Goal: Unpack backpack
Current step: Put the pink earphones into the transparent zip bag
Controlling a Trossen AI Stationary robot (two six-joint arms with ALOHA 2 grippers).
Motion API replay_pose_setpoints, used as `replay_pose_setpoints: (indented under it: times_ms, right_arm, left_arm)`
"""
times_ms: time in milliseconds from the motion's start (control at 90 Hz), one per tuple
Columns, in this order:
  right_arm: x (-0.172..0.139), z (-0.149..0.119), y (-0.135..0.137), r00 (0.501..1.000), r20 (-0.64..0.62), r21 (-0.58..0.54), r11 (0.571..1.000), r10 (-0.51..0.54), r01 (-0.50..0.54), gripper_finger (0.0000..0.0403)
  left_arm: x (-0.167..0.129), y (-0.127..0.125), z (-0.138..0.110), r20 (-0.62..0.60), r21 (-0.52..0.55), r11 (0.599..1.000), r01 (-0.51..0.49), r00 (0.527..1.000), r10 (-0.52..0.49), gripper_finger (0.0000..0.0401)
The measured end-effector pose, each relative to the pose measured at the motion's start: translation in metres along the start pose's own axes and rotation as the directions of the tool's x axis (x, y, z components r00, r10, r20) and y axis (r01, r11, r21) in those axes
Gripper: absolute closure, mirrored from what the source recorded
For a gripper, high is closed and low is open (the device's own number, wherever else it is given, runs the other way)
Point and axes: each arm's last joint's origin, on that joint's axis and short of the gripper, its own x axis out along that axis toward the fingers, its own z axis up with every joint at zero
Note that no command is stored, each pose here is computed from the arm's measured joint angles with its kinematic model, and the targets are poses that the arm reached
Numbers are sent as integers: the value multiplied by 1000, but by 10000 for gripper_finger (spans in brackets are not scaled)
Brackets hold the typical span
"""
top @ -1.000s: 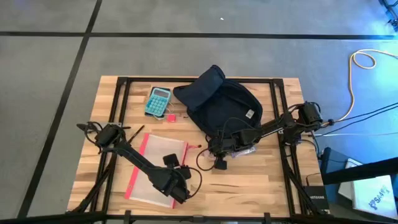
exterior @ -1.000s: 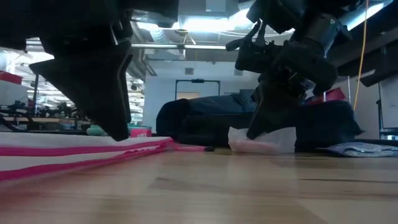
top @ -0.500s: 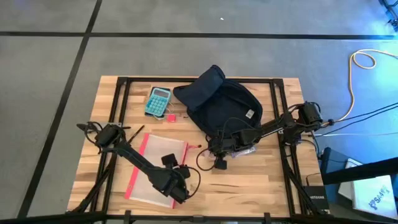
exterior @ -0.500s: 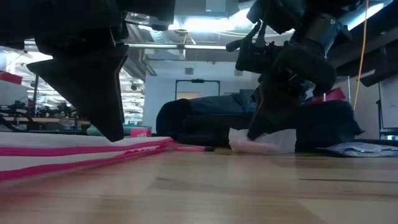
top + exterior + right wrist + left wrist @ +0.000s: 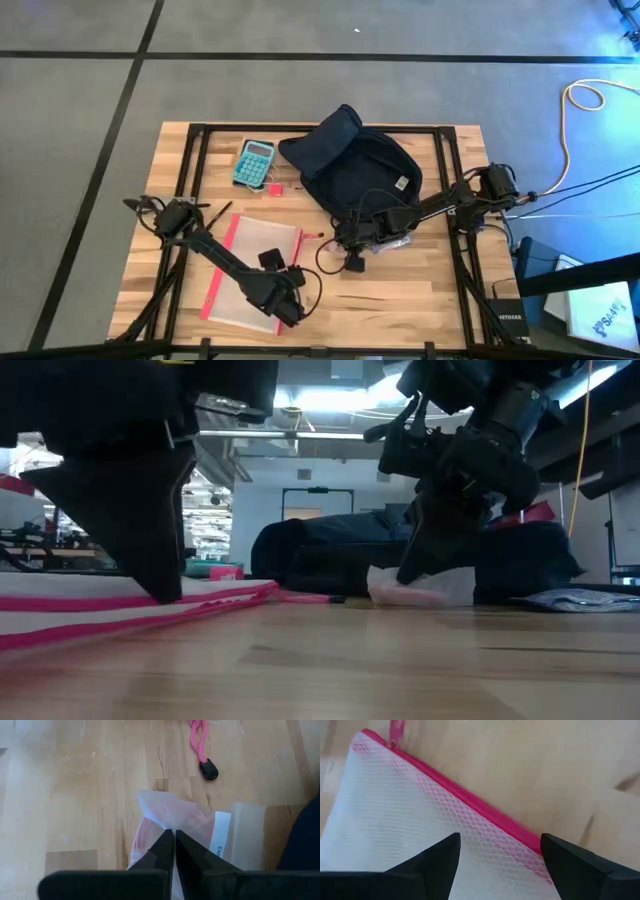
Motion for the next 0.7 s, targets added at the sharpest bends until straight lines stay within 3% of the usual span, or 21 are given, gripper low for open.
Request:
replay_pose_setpoints:
  times_ms: [700]
  right_arm:
    - [0,0,0,1000,-2,0,1000,0,0,403]
  left_arm:
    - [2,1,-2,-83,-12,999,30,996,-30,141]
